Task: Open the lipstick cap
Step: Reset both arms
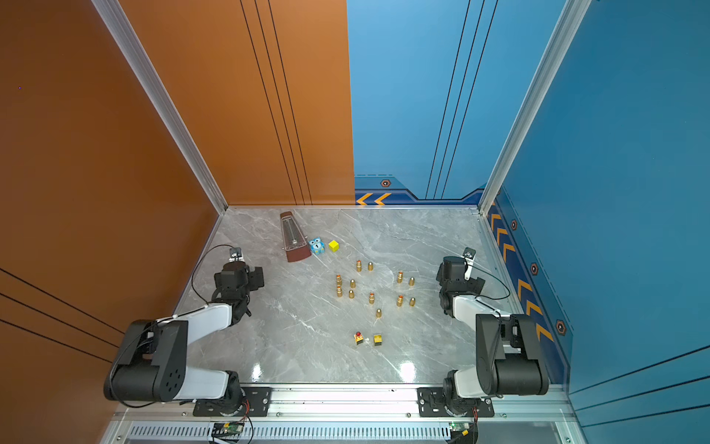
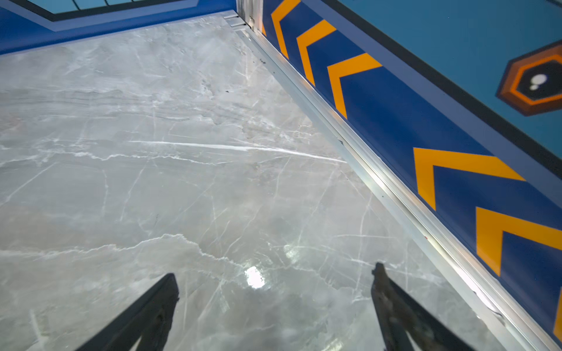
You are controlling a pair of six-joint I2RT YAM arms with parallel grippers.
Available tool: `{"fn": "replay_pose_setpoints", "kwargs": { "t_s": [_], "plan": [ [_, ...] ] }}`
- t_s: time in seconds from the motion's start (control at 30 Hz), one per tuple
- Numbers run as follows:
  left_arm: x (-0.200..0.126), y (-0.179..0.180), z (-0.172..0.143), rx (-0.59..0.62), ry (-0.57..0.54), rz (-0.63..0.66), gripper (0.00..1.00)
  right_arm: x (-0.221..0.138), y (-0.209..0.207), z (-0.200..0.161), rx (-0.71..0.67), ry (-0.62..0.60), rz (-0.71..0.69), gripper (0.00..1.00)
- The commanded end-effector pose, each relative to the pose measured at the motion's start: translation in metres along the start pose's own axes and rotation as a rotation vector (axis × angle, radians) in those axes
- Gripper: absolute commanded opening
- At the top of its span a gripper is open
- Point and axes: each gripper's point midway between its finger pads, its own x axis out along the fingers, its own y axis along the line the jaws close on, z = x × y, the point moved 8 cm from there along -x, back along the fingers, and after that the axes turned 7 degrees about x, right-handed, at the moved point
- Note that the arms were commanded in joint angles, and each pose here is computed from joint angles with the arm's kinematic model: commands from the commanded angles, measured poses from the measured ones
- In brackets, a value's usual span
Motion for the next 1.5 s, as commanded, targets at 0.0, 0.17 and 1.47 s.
{"fn": "replay_pose_setpoints", "kwargs": {
  "t_s": [0.0, 0.17, 1.47],
  "plan": [
    [-0.011, -0.002, 0.006, 0.0, -0.101, -0.067, 0.99, 0.0, 0.018, 0.011, -0.025, -0.085, 0.122, 1.0],
    [-0.016, -0.025, 0.01, 0.083, -0.12, -0.121, 0.99, -0.008, 0.033, 0.001, -0.11, -0.13, 0.202, 1.0],
    [0.012, -0.029, -0.004, -0.04, -0.167, -0.163, 0.99, -0.009, 0.03, -0.015, -0.107, -0.165, 0.305, 1.0]
  ]
}}
